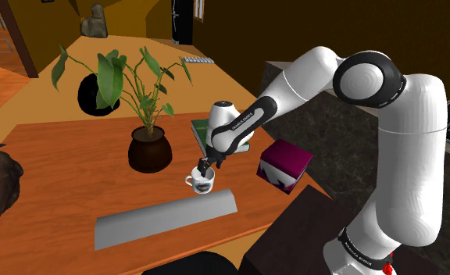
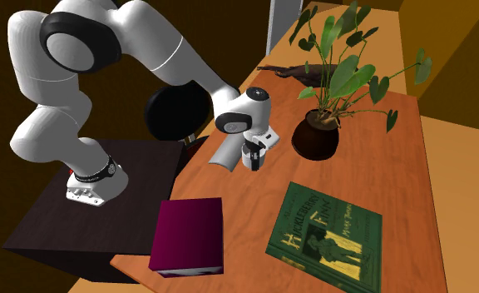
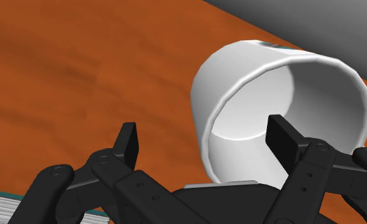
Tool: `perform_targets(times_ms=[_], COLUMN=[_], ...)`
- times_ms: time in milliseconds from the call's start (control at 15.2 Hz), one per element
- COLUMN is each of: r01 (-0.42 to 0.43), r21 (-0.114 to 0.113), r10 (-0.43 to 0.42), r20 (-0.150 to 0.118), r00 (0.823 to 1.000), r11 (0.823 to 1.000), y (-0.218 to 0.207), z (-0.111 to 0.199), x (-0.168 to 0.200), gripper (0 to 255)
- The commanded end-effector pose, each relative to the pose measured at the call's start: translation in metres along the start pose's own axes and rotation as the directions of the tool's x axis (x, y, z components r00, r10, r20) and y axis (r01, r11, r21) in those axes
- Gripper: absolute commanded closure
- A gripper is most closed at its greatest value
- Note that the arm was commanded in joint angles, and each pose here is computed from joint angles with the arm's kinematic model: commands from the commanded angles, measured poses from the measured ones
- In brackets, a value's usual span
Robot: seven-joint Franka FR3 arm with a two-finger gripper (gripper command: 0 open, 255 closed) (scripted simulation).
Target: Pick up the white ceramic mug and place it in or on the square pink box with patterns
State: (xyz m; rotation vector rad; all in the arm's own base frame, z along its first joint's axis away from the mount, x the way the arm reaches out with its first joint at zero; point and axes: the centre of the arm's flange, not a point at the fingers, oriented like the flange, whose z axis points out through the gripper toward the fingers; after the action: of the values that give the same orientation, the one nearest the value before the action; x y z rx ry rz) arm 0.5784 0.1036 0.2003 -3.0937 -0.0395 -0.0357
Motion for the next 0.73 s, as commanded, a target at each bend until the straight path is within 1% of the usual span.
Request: perform_targets(times_ms=[0,198,264,660], r01=[0.0,0.0,0.0,0.0], r21=[0.0,0.0,0.0,0.0], r10=[0.0,0.0,0.0,0.0], r20=[0.0,0.0,0.0,0.0], r00=[1.0,1.0,1.0,1.0], r11=[1.0,1.0,1.0,1.0], y=[0.0,0.0,0.0,0.0], z=[0.0002,0.0002,0.0002,0.0002], x=[0.0003,0.0003,0.0003,0.0003], gripper=[0,0,255,255])
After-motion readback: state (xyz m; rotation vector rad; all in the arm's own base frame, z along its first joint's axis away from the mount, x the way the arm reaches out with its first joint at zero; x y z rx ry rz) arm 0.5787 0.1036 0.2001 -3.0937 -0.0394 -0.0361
